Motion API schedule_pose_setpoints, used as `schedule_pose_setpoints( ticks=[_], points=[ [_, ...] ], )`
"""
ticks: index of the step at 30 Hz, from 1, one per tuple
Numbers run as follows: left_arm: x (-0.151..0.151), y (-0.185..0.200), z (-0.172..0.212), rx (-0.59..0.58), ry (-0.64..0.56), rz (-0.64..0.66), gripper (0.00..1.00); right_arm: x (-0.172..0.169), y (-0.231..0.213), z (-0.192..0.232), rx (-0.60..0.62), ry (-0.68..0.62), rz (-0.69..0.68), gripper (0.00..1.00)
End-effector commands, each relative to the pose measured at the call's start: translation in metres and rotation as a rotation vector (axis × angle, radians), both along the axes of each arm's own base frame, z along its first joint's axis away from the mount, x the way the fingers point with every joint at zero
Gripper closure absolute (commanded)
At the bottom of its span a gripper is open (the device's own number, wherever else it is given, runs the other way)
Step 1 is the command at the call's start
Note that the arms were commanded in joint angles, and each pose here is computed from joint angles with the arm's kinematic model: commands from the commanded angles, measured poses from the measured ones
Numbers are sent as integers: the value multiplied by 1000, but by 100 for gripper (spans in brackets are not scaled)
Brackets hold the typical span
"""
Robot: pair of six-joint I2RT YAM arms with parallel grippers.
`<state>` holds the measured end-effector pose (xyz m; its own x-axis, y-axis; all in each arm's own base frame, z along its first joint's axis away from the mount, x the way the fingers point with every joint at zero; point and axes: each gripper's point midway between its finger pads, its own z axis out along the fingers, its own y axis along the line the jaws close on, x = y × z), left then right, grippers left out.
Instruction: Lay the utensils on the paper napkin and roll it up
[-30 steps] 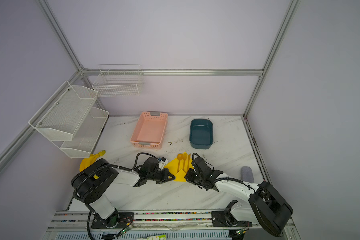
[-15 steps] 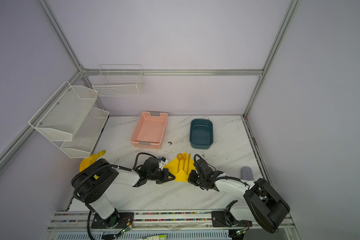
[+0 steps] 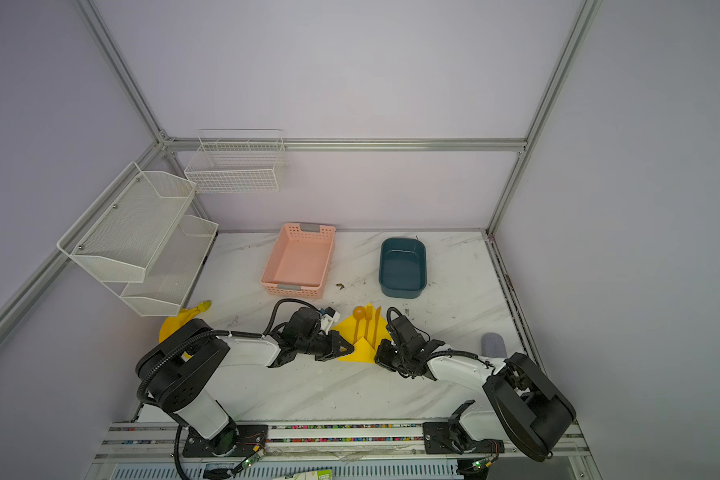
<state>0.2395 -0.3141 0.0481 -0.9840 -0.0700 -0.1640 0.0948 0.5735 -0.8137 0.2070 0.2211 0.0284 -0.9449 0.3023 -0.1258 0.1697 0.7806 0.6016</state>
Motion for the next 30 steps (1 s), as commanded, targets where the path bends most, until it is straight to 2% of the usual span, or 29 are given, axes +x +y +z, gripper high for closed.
schedule_pose_setpoints(
  ticks=[1,8,15,30],
  points=[
    [11,-12,23,-20,-70,-33,87,6,1,12,1,-10,-9,87],
    [9,-8,10,22,-51,-31,87,12,17,32,58,-53,51,86],
    [9,-6,3,39,-38,-30,87,16,44,40,192,-57,111,86],
    [7,-2,-1,58,-32,-20,87,41,46,11,102,-38,63,87]
  ],
)
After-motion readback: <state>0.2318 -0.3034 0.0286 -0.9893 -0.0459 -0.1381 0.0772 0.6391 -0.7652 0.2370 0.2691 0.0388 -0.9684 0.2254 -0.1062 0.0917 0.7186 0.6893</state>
